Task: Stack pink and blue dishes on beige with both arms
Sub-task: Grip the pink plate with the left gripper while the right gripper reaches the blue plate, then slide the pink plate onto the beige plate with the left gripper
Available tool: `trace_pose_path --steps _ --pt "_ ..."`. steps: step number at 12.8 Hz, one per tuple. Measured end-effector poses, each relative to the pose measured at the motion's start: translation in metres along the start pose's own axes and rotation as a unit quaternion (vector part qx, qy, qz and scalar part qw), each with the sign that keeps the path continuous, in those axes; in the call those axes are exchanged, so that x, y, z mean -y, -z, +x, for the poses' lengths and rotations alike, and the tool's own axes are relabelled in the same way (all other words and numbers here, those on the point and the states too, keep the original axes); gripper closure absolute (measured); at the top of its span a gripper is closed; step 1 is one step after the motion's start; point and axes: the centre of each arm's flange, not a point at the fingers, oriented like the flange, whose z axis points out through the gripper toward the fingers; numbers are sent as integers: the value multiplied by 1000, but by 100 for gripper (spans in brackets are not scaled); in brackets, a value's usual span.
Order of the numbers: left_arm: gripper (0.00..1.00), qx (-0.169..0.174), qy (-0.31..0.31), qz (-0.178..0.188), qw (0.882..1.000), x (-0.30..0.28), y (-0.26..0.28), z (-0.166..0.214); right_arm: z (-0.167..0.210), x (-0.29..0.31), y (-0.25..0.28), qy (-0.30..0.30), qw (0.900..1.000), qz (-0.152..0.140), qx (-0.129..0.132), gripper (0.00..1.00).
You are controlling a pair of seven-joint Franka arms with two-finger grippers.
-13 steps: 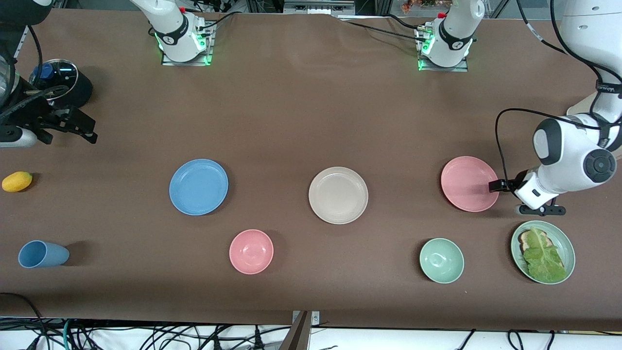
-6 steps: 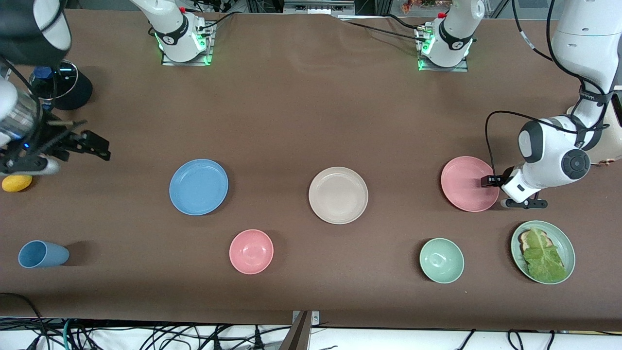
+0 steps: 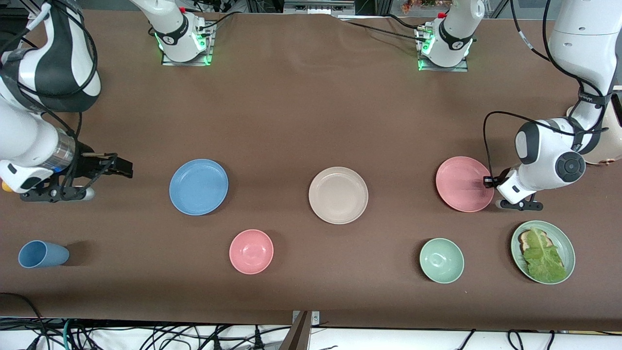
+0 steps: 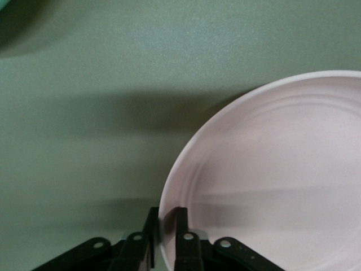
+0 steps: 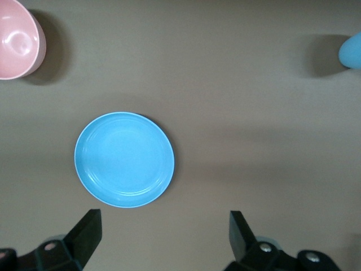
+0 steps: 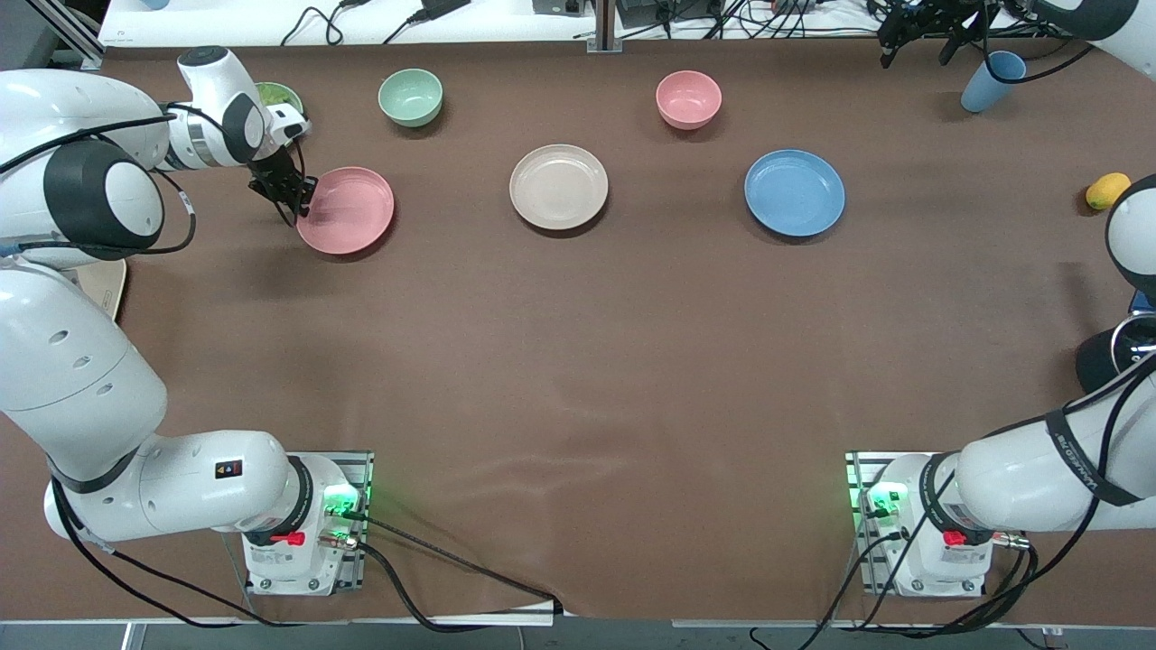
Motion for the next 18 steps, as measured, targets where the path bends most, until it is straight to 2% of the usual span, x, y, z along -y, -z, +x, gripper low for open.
trace_pose_path --steps 1,6,9,12,15,18 --pt "93 7 -1 0 1000 -4 7 4 1 3 -4 2 1000 0 4 0" --pt "94 41 19 5 999 -43 52 23 6 6 -30 5 1000 0 25 0" --pt "94 56 28 -6 998 -70 82 32 14 12 -67 10 999 1 51 0" --pt "94 78 29 -17 996 -90 127 36 18 17 -90 13 998 2 63 0" --pt "94 71 60 -68 993 -137 159 41 20 18 -117 14 999 3 47 0" --pt "94 71 69 -86 991 -219 161 38 15 20 -174 15 1000 5 13 0"
